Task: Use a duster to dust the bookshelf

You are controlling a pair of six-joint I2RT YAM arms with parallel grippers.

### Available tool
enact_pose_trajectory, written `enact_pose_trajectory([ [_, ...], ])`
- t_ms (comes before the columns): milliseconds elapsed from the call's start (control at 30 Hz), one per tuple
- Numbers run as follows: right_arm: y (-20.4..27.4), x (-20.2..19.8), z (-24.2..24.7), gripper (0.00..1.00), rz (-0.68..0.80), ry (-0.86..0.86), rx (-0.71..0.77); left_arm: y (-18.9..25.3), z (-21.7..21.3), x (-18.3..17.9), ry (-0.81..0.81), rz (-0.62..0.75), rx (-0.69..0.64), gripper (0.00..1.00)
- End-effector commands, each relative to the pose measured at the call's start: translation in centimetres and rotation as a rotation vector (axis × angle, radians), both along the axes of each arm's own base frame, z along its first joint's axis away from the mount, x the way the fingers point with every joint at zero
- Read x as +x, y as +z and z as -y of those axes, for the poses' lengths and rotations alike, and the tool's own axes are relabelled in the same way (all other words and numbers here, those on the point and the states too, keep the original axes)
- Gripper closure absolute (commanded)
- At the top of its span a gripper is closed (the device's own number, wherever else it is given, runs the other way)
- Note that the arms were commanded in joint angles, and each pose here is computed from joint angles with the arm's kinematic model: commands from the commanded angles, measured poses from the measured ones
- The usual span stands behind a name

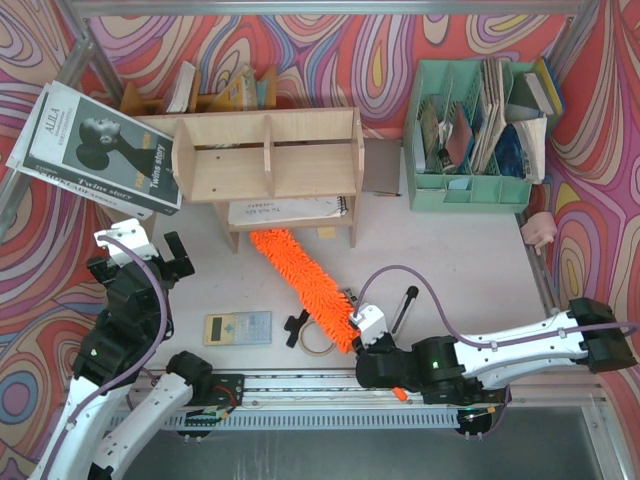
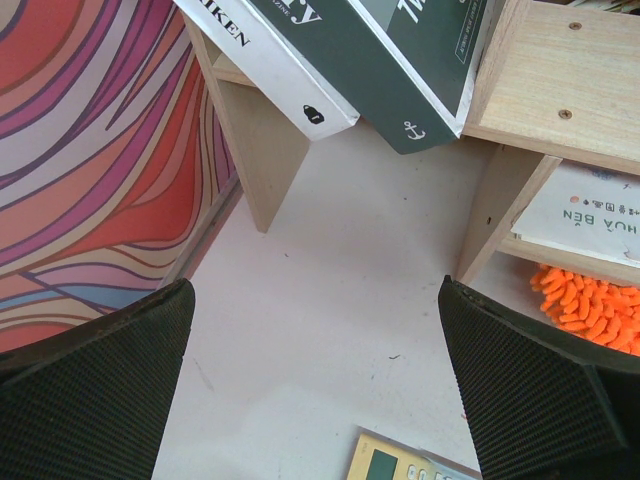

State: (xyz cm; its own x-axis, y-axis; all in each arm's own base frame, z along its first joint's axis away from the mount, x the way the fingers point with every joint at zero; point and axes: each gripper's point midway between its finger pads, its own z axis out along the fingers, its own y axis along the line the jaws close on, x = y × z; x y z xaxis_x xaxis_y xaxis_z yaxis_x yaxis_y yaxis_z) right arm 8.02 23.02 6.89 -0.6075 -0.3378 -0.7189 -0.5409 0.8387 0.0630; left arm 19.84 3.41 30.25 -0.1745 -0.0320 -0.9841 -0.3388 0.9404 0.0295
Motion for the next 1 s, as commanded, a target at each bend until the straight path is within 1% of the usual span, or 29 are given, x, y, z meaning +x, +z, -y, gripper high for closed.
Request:
enact_pose_trajectory([
  [0, 2.1, 2.6, -1.8, 1.0, 0.099, -0.057, 0.094, 0.4, -0.4, -0.3, 0.017, 0.015, -0.01, 0.01],
  [100, 2.1, 3.3, -2.1, 1.0, 0.107, -0.053, 0.096, 0.4, -0.3, -0.2, 0.014, 0.014, -0.011, 0.01],
  [200, 1.9, 4.3, -1.7, 1.0, 0.102, -0.092, 0.07, 0.4, -0.2, -0.3, 0.008, 0.016, -0.014, 0.02],
  [433, 0.5, 4.8, 2.2, 1.0, 0.035, -0.294, 0.033, 0.4, -0.1, -0.2, 0.0, 0.017, -0.02, 0.01],
  [633, 0.9, 5.1, 4.2, 1.0, 0.036, -0.414, 0.047, 0.3, 0.4, 0.0, -0.018, 0.01, -0.025, 0.01],
  [800, 0.7, 5.4, 4.3, 1.0, 0.036, -0.456, 0.03, 0.2, 0.5, 0.2, -0.023, -0.003, -0.02, 0.01],
  [967, -0.1, 5.8, 3.3, 1.0, 0.036, -0.444, -0.007, 0.0, 0.8, 0.4, -0.031, -0.021, -0.022, 0.02],
])
